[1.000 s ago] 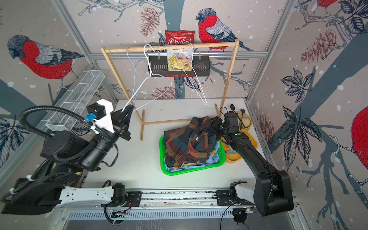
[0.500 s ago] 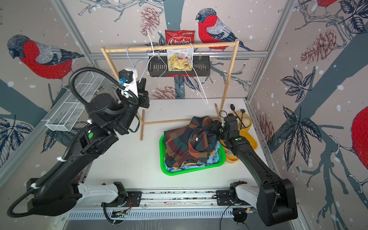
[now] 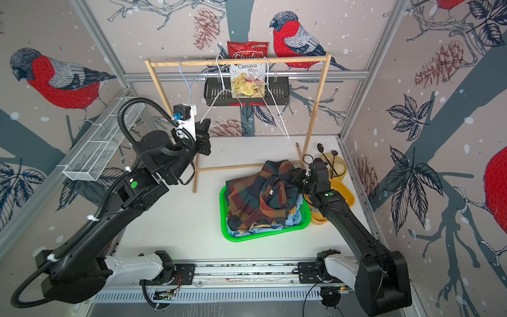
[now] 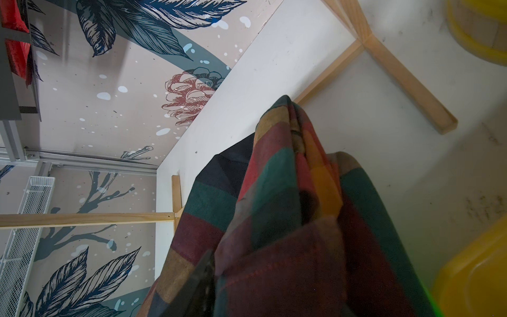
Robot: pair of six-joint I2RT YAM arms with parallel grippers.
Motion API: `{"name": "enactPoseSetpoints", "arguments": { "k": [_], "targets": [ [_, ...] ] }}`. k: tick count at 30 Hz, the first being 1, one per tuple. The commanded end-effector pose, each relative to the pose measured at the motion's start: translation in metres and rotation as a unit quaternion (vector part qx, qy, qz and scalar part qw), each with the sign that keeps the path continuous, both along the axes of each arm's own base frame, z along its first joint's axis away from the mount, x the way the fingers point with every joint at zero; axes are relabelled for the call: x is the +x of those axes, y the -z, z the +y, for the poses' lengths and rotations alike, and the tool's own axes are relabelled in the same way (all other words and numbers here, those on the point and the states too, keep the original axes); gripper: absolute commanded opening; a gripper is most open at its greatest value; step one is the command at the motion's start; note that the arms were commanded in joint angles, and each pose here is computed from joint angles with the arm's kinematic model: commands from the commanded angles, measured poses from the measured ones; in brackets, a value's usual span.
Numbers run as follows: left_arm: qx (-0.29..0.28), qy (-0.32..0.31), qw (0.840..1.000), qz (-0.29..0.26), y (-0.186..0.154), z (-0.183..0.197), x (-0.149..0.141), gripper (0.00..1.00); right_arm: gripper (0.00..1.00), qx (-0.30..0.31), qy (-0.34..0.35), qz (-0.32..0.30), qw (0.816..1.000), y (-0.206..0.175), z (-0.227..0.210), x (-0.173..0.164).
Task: Remove the clothespins securing long-sleeve shirts to the hanger
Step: Place the hanger on the clothesline.
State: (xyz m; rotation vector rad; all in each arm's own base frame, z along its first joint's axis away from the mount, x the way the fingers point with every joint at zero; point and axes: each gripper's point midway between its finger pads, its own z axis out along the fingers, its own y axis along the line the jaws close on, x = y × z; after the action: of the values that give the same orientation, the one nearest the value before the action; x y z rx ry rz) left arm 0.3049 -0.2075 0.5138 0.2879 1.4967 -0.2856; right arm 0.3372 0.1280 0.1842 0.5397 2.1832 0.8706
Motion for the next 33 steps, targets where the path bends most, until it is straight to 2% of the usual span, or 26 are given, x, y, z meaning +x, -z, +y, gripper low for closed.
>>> {"name": "enactPoseSetpoints", "arguments": {
  "k": [1,3,4,8,11,19,25,29,33],
  "targets": [
    [-0.030,0.013,0.999,0.010,0.000,0.001,-0.006,0.00,0.39,0.007,-0.010,-0.016,1.000,-0.010,0.007,0.004],
    [-0.030,0.012,0.999,0.012,0.000,0.002,-0.006,0.02,0.29,0.007,-0.014,-0.017,1.000,-0.012,0.010,0.003],
    [-0.031,0.012,0.999,0.013,-0.001,0.003,-0.007,0.12,0.23,0.006,-0.016,-0.019,1.000,-0.014,0.012,0.003],
    [-0.038,0.009,0.999,0.009,-0.007,0.010,-0.012,0.72,0.03,-0.010,-0.019,-0.033,0.999,-0.029,0.019,-0.004],
    [-0.036,0.021,0.999,0.005,-0.018,0.012,-0.020,0.98,0.00,-0.012,-0.026,-0.047,0.998,-0.044,0.023,-0.014],
    [-0.035,0.023,0.999,0.002,-0.032,0.032,-0.041,0.99,0.00,-0.036,-0.062,-0.064,0.995,-0.074,0.043,-0.055],
    [-0.001,0.046,0.998,0.031,-0.005,0.040,-0.060,0.99,0.00,-0.066,-0.081,-0.056,0.993,-0.087,0.059,-0.103],
    [0.025,0.069,0.996,0.058,0.020,0.040,-0.071,0.98,0.00,-0.101,-0.076,-0.024,0.992,-0.061,0.065,-0.133],
    [0.053,0.126,0.987,0.090,0.056,0.023,-0.082,0.98,0.00,-0.144,-0.070,0.027,0.987,0.002,0.060,-0.143]
  ]
}}
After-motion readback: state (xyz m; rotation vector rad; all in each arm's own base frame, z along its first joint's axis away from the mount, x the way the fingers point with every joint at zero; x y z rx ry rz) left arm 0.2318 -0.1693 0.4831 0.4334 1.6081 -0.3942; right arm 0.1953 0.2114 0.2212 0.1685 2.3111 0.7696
